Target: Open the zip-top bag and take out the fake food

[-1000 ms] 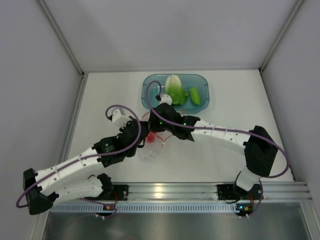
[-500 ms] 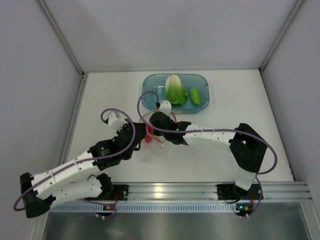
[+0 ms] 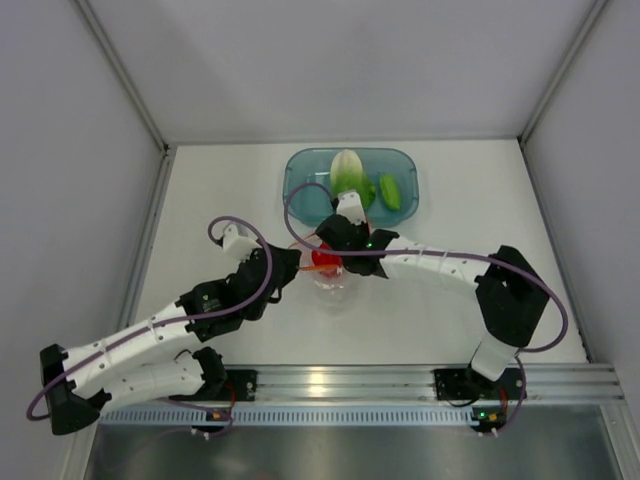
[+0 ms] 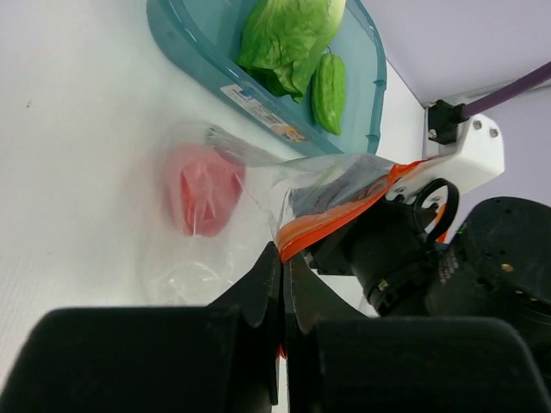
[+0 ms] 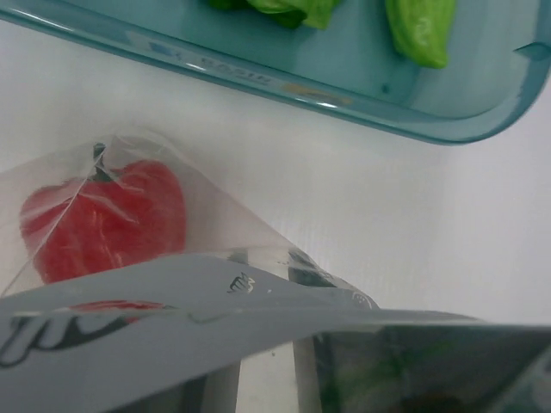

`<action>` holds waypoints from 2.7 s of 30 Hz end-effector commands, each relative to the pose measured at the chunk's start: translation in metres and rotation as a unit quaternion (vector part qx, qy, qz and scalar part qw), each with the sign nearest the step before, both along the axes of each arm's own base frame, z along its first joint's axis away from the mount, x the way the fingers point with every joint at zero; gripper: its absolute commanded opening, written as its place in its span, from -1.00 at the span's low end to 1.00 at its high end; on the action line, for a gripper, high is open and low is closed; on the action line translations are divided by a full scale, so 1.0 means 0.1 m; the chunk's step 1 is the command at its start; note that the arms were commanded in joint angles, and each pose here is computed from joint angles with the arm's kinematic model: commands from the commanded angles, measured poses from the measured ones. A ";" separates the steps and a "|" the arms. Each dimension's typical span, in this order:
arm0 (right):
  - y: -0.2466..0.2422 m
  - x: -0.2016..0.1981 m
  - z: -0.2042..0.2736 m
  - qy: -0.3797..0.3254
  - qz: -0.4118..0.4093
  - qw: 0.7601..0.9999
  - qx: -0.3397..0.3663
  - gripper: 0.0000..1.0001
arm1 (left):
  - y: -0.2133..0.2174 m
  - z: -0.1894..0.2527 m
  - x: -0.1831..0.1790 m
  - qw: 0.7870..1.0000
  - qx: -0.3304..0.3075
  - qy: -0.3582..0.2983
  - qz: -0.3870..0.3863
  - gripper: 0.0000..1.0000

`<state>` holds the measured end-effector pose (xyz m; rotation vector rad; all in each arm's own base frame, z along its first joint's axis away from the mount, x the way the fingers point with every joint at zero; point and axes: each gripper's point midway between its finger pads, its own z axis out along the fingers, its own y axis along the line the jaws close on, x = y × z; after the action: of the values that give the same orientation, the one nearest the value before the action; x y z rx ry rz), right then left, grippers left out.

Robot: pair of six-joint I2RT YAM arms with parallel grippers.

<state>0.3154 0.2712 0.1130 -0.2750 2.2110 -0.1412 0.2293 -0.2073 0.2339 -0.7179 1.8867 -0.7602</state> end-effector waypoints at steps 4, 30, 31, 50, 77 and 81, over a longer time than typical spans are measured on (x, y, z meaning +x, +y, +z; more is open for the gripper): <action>-0.60 0.03 0.55 -0.012 -0.008 0.993 -0.113 -0.46 | 0.02 -0.02 0.04 1.000 0.023 -0.008 0.003 -1.00; 0.22 -0.05 -0.11 0.068 0.088 0.990 0.085 0.32 | -0.13 -0.40 0.13 0.994 0.105 0.023 -0.011 -1.00; 0.20 -0.03 -0.14 0.069 0.083 0.991 0.080 0.32 | -0.13 -0.41 0.13 0.994 0.106 0.024 -0.012 -1.00; -0.07 0.03 0.06 0.012 0.048 0.995 0.087 0.24 | -0.12 -0.41 0.13 0.993 0.117 0.022 -0.015 -1.00; -0.09 0.31 -0.68 0.067 0.020 0.996 0.062 0.52 | -0.16 -0.45 0.14 0.991 0.130 0.025 -0.024 -1.00; -0.10 0.33 -0.71 0.065 0.016 0.996 0.059 0.51 | -0.14 -0.44 0.13 0.991 0.130 0.024 -0.024 -1.00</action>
<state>0.3280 0.2868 0.0449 -0.3696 2.3270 0.1123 0.2392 -0.2308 0.1775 -0.5426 2.0385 -0.5511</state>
